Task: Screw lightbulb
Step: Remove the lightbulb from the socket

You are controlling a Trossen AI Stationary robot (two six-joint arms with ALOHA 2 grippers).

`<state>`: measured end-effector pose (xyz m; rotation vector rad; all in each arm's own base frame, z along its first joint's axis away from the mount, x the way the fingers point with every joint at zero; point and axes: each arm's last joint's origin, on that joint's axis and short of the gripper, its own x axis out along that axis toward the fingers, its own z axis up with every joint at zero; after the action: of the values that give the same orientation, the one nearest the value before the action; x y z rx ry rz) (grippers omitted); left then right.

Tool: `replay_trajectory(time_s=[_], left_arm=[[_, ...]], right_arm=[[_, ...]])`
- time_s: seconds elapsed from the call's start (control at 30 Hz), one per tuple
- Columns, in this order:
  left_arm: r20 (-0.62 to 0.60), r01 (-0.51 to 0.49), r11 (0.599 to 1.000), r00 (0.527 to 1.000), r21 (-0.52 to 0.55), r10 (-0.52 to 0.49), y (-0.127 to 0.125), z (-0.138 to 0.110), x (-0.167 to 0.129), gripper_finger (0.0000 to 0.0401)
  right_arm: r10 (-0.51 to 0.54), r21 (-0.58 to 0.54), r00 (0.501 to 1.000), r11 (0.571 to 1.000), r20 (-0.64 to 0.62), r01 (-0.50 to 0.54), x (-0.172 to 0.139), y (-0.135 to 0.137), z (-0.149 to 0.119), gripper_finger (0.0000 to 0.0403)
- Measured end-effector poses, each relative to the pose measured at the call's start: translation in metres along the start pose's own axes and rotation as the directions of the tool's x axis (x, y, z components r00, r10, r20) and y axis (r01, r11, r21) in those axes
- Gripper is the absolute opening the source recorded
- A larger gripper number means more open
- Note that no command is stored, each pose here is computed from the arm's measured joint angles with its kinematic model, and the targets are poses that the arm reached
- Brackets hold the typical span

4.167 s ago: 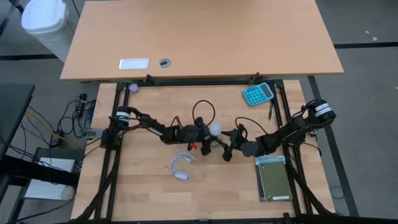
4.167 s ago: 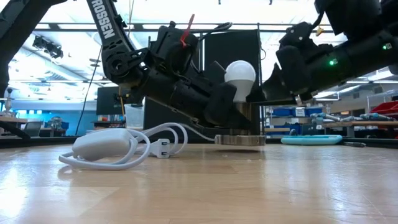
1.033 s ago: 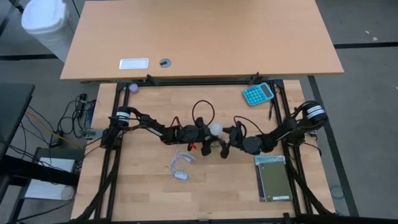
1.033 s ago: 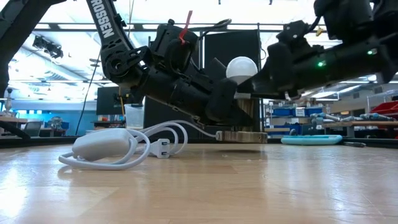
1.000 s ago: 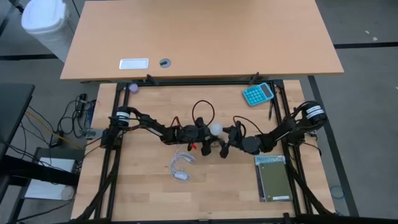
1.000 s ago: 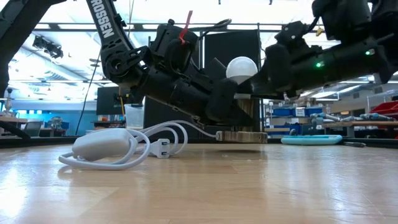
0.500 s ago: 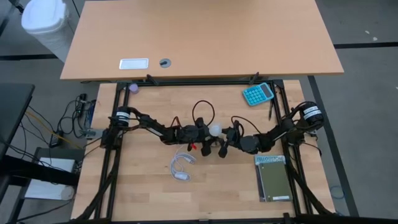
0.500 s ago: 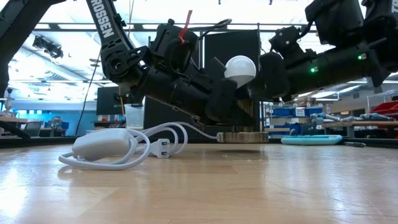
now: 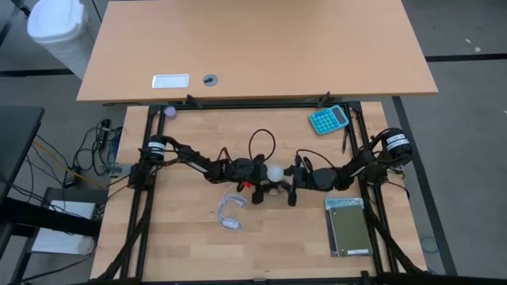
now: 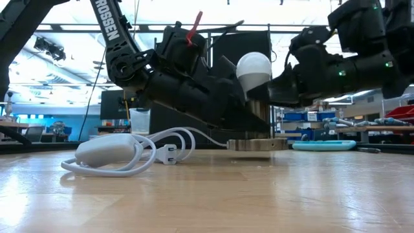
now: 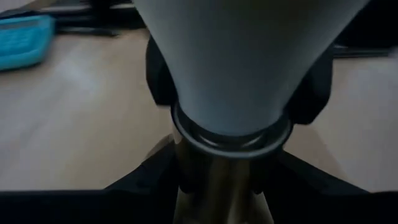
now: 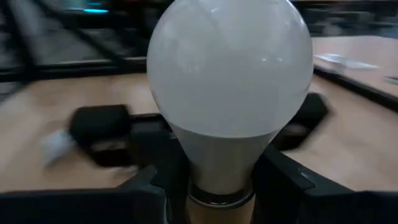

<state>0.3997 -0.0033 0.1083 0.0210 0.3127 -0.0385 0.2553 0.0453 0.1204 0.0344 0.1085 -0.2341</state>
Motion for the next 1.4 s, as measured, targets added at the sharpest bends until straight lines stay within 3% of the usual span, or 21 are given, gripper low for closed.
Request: replay_trajectory(time_s=[0.2, 0.3, 0.4, 0.73, 1.0, 1.4], left_arm=[[0.038, 0.183, 0.980, 0.982, 0.074, -0.186, -0.005, 0.002, -0.001, 0.0195], [0.059, 0.224, 0.970, 0.971, 0.092, -0.230, -0.006, 0.004, -0.001, 0.0195], [0.066, 0.225, 0.970, 0.970, 0.093, -0.232, -0.006, 0.005, -0.001, 0.0195], [0.075, 0.211, 0.975, 0.974, 0.067, -0.216, -0.005, 0.006, -0.001, 0.0195], [0.079, 0.223, 0.973, 0.970, 0.064, -0.228, -0.004, 0.007, -0.001, 0.0195], [0.060, 0.181, 0.983, 0.981, 0.039, -0.183, -0.003, 0.005, 0.000, 0.0195]], right_arm=[[0.265, -0.029, 0.964, 0.964, 0.010, -0.265, 0.005, -0.012, 0.003, 0.0152], [0.381, -0.032, 0.924, 0.924, 0.021, -0.381, 0.009, -0.020, 0.005, 0.0153], [0.432, -0.032, 0.902, 0.902, 0.025, -0.431, 0.011, -0.029, 0.006, 0.0153], [0.481, -0.027, 0.876, 0.877, 0.044, -0.480, 0.014, -0.039, 0.009, 0.0155], [0.451, 0.027, 0.891, 0.891, 0.049, -0.452, 0.014, -0.040, 0.009, 0.0159], [0.405, 0.105, 0.914, 0.910, -0.011, -0.402, 0.014, -0.042, 0.003, 0.0282]])
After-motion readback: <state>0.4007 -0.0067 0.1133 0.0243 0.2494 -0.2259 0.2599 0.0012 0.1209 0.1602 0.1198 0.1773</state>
